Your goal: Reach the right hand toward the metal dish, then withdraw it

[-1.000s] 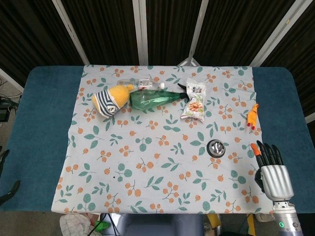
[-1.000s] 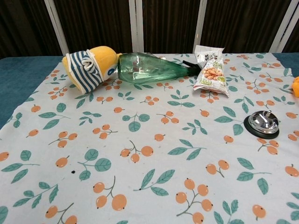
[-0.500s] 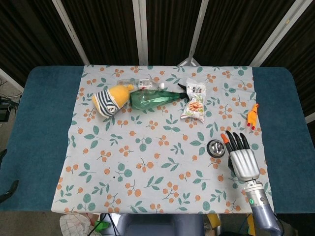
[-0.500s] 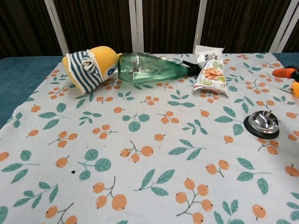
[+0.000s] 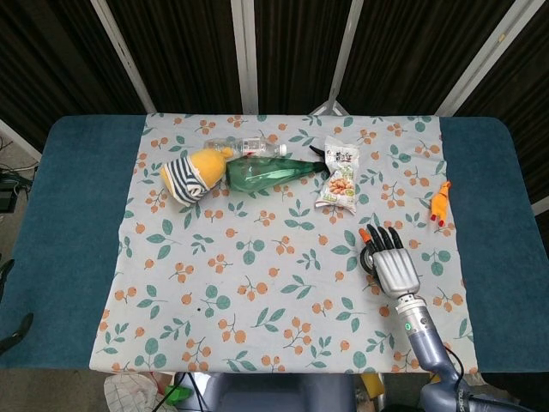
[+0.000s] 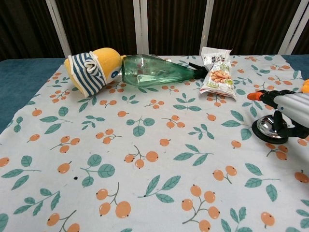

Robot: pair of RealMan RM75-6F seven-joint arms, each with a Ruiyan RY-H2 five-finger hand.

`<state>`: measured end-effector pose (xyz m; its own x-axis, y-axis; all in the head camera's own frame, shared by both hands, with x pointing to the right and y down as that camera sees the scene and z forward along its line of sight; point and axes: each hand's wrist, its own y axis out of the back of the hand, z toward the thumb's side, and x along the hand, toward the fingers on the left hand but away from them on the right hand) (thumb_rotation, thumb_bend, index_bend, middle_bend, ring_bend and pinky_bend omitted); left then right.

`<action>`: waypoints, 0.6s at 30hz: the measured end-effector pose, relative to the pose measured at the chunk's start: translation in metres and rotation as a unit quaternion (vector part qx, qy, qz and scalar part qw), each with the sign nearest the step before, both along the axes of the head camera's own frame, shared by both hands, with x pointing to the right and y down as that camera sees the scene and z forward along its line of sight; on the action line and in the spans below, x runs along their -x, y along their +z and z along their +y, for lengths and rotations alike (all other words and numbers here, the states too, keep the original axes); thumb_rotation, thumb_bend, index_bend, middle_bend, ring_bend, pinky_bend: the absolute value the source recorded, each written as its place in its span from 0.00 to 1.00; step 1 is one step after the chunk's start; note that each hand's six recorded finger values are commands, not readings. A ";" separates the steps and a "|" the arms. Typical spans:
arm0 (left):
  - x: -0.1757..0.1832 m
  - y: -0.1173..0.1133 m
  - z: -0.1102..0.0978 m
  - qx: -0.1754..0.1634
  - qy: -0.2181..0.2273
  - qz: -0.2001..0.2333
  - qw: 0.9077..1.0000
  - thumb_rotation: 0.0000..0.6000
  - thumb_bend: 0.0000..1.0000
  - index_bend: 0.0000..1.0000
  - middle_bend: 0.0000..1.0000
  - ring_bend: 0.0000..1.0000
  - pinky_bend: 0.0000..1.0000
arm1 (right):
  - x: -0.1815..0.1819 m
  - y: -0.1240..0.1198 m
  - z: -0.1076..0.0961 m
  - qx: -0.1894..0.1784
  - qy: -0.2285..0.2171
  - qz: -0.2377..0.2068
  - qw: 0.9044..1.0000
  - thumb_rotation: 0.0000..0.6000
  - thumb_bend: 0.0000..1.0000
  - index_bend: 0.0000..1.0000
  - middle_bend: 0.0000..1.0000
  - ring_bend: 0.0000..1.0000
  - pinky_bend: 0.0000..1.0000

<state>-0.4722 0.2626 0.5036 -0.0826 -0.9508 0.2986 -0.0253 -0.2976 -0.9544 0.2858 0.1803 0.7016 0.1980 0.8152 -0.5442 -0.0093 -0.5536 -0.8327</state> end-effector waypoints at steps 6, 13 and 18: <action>0.000 0.003 -0.002 0.002 -0.003 -0.005 1.000 1.00 0.40 0.05 0.00 0.03 0.16 | 0.003 0.015 0.001 0.019 0.002 -0.003 1.000 1.00 1.00 0.02 0.00 0.00 0.00; -0.004 0.007 -0.002 0.010 0.002 -0.008 1.000 1.00 0.40 0.05 0.00 0.03 0.16 | 0.005 0.030 0.010 0.043 -0.001 -0.004 0.999 1.00 1.00 0.02 0.00 0.00 0.00; -0.003 0.007 -0.002 0.011 -0.003 -0.010 1.000 1.00 0.40 0.05 0.00 0.03 0.16 | 0.005 0.038 0.013 0.056 -0.003 -0.003 0.998 1.00 1.00 0.02 0.00 0.00 0.00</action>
<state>-0.4691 0.2608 0.5110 -0.0939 -0.9437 0.3173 -0.0085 -0.3179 -0.9481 0.2809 0.1933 0.7397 0.2065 0.7477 -0.6311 -0.0085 -0.6437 -0.7653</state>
